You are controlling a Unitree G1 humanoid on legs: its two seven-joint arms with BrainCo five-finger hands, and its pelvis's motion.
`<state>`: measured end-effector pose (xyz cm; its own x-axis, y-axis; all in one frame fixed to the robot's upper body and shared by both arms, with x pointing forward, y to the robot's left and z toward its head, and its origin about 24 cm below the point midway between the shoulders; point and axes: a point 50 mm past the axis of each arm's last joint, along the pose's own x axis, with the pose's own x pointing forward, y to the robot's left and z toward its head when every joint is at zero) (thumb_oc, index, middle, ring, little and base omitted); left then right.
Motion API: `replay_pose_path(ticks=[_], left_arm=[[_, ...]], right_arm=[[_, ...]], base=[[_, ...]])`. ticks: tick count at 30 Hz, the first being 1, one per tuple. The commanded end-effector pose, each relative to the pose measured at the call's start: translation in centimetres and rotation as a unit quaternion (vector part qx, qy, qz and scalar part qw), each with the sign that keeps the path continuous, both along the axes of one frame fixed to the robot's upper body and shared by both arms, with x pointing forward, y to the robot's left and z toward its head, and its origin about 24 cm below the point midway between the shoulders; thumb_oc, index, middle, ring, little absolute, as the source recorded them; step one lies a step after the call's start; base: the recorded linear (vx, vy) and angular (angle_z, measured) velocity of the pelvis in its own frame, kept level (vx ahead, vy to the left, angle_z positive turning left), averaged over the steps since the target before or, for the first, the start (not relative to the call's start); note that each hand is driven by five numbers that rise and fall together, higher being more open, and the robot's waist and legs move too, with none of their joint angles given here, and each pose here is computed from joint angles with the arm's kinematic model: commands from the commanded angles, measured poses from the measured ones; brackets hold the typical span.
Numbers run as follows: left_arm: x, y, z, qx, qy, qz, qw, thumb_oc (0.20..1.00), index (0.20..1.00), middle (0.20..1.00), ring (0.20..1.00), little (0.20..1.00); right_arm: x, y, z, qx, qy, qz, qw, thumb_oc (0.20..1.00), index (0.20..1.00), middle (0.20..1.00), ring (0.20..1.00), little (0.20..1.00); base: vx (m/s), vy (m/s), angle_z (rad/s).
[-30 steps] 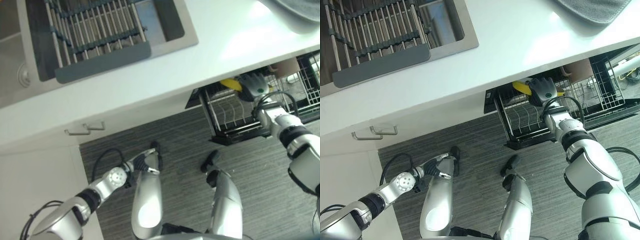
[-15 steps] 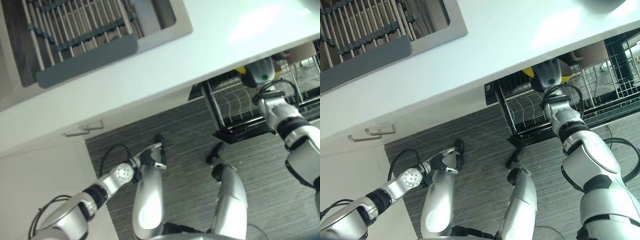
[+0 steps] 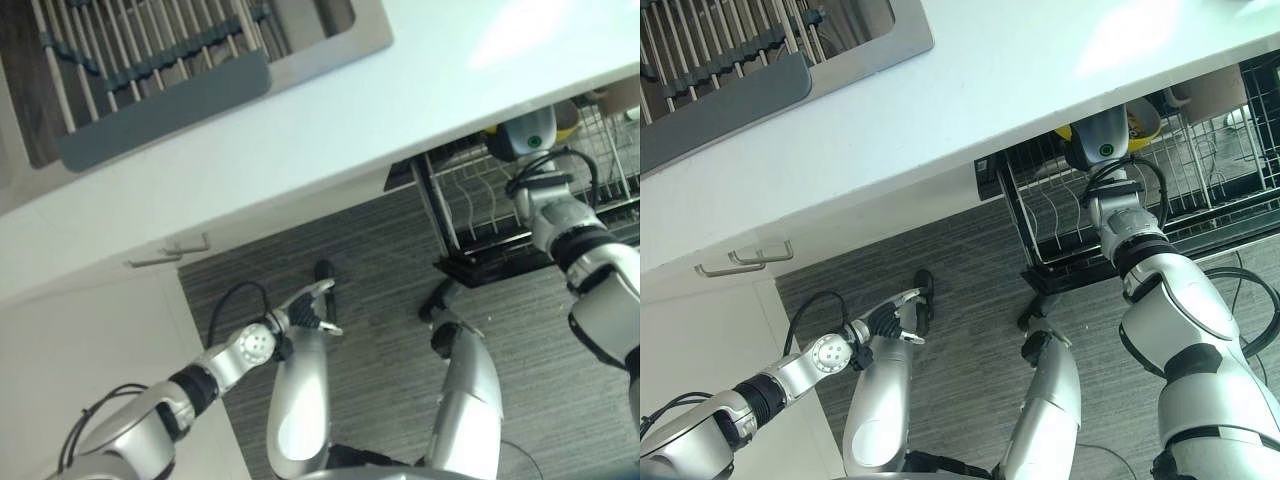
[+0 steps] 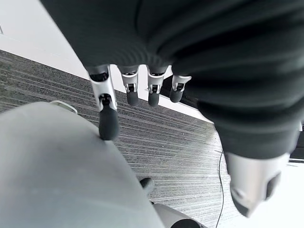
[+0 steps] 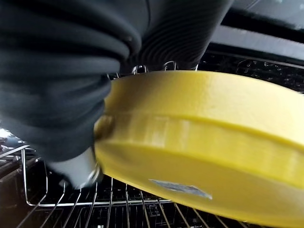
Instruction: Place the dishes in the dishwasher.
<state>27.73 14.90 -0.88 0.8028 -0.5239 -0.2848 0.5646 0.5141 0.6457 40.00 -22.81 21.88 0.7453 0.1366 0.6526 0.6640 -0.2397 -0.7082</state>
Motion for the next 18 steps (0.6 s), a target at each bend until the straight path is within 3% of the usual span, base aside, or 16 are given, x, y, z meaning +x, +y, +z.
replay_pose_path(ticks=[1,5,6,8,9,10,15,18], left_arm=[[-1.5,-2.3,0.4,-0.029,-0.011,-0.066,0.997,1.0,1.0,1.0,1.0,1.0],[-1.2,-2.2,1.2,-0.03,-0.014,-0.074,0.997,1.0,1.0,1.0,1.0,1.0],[-1.1,-2.2,1.4,-0.029,-0.015,-0.076,0.997,1.0,1.0,1.0,1.0,1.0],[-1.1,-2.2,1.5,-0.029,-0.016,-0.077,0.996,1.0,1.0,1.0,1.0,1.0],[-0.4,-2.0,2.7,-0.03,-0.018,-0.08,0.996,1.0,1.0,1.0,1.0,1.0],[0.0,-1.8,3.4,-0.028,-0.019,-0.082,0.996,1.0,1.0,1.0,1.0,1.0],[1.3,-1.2,5.6,-0.023,-0.02,-0.09,0.995,1.0,1.0,1.0,1.0,1.0],[1.4,-1.1,5.9,-0.021,-0.018,-0.092,0.995,1.0,1.0,1.0,1.0,1.0]], right_arm=[[0.0,-0.9,5.2,0.004,-0.04,-0.01,0.999,1.0,1.0,1.0,1.0,1.0],[0.8,-0.5,3.3,0.109,0.094,0.033,0.989,1.0,1.0,1.0,1.0,1.0],[1.1,-0.8,2.5,0.173,0.147,0.031,0.973,1.0,1.0,1.0,1.0,1.0],[1.3,-1.0,1.8,0.203,0.191,0.024,0.96,1.0,1.0,1.0,1.0,1.0],[1.2,-2.3,-1.5,0.284,0.313,-0.005,0.906,1.0,1.0,1.0,1.0,1.0],[0.9,-2.9,-3.0,0.32,0.35,-0.017,0.88,1.0,1.0,1.0,1.0,1.0],[0.6,-3.5,-5.0,0.425,0.416,-0.018,0.804,1.0,1.0,1.0,1.0,1.0],[0.6,-3.6,-4.8,0.431,0.394,-0.013,0.811,1.0,1.0,1.0,1.0,1.0]], base=[[-0.03,-0.005,0.0],[0.0,0.0,0.0],[0.0,0.0,0.0],[0.0,0.0,0.0],[-0.01,-0.042,0.03],[-0.01,-0.051,0.05],[0.0,-0.049,0.06],[0.0,-0.018,0.05]])
